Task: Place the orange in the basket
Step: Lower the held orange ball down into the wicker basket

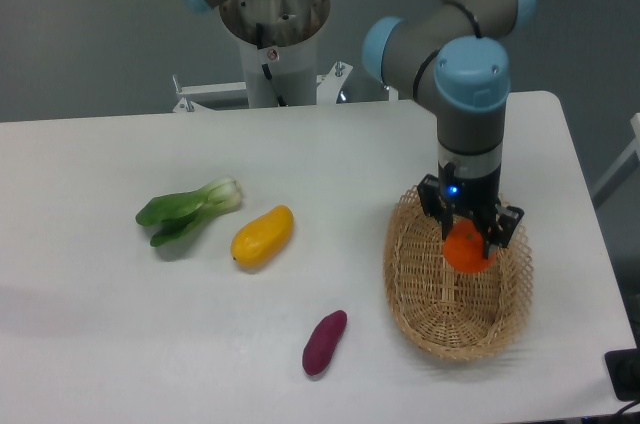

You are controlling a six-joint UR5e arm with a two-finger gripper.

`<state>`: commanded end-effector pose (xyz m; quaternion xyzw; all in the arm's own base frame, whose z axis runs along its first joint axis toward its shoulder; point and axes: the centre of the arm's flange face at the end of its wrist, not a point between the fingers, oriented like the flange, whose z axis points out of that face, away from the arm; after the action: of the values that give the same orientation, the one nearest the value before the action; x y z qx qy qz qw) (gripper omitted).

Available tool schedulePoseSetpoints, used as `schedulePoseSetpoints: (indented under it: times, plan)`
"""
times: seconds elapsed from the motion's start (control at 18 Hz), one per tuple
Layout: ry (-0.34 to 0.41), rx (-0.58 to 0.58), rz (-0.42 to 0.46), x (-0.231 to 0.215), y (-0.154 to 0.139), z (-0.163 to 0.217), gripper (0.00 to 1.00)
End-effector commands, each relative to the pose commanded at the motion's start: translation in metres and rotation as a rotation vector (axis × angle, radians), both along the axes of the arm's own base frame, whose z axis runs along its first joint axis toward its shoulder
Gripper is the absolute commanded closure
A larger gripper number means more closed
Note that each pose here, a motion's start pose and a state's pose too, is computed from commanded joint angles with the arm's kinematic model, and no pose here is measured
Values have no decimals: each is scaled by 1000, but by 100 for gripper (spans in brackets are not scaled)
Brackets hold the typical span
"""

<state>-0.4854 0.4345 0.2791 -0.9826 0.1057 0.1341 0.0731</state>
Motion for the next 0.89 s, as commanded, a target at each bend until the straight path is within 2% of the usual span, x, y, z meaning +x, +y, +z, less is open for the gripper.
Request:
schedulePoseSetpoints:
  times: [0.17, 0.44, 0.89]
  plan:
    - [-57, -9, 68, 8, -1, -28, 41]
    - [-98, 19, 191, 15, 1, -35, 40]
    - [-110, -1, 185, 23, 1, -45, 38]
